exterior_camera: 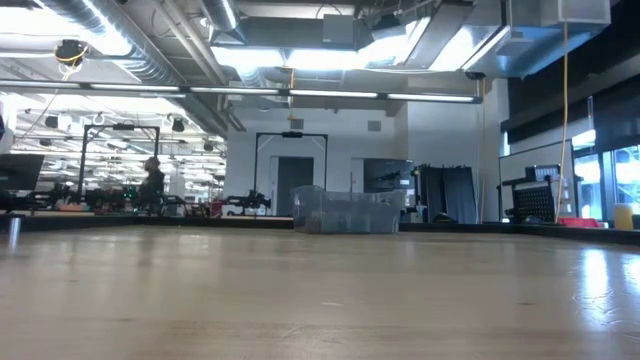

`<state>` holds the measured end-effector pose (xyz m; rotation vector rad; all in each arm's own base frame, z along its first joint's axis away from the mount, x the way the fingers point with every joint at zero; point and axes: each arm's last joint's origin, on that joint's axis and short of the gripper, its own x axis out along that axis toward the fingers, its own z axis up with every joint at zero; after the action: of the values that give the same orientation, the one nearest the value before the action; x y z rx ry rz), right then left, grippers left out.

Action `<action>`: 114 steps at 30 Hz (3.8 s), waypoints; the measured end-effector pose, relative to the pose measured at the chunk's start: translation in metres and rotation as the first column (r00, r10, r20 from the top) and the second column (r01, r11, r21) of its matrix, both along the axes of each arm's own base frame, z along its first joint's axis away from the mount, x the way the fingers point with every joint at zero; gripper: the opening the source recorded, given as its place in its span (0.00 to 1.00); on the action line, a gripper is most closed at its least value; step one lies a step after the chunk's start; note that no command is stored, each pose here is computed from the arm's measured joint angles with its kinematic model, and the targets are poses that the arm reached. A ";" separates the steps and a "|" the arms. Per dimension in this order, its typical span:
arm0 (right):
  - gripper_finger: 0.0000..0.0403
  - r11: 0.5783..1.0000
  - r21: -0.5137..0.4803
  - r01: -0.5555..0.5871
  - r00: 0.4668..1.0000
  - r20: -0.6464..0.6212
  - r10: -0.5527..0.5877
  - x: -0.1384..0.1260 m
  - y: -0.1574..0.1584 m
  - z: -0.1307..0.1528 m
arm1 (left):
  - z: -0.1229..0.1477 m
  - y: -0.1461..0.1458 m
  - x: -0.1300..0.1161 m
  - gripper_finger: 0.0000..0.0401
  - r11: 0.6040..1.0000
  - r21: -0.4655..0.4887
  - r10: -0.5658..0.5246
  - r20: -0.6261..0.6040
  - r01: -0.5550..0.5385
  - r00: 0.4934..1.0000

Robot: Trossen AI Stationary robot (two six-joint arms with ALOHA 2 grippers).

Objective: Sort & place blocks by color
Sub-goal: Return to Home Position

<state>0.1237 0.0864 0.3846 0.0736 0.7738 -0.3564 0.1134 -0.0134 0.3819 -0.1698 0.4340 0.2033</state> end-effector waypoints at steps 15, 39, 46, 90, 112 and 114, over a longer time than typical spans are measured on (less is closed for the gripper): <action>0.00 0.941 0.082 -0.329 0.879 0.391 0.273 -0.061 -0.052 -0.033 | -0.010 0.012 -0.068 0.01 0.998 0.001 -0.056 0.227 0.057 0.972; 0.00 0.859 -0.057 -0.509 0.577 0.717 0.390 -0.128 -0.110 -0.063 | -0.051 0.020 -0.117 0.00 0.969 0.187 -0.244 0.580 0.164 0.777; 0.00 0.843 -0.097 -0.529 0.547 0.721 0.426 -0.118 -0.099 -0.072 | -0.059 0.016 -0.104 0.01 0.953 0.243 -0.292 0.598 0.179 0.746; 0.00 0.833 -0.328 -0.446 0.520 0.662 0.539 -0.045 -0.034 -0.211 | -0.202 -0.002 -0.019 0.01 0.952 0.293 -0.232 0.502 0.088 0.833; 0.04 0.839 -0.307 -0.449 0.523 0.671 0.526 -0.045 -0.034 -0.211 | -0.203 -0.002 -0.019 0.02 0.951 0.297 -0.228 0.500 0.082 0.835; 0.04 0.839 -0.307 -0.449 0.523 0.671 0.526 -0.045 -0.034 -0.211 | -0.203 -0.002 -0.019 0.01 0.951 0.297 -0.228 0.500 0.082 0.835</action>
<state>0.0792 0.0519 0.1732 -0.0968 -0.0712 0.2011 0.0945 -0.0151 0.1794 0.0775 -0.1385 0.0434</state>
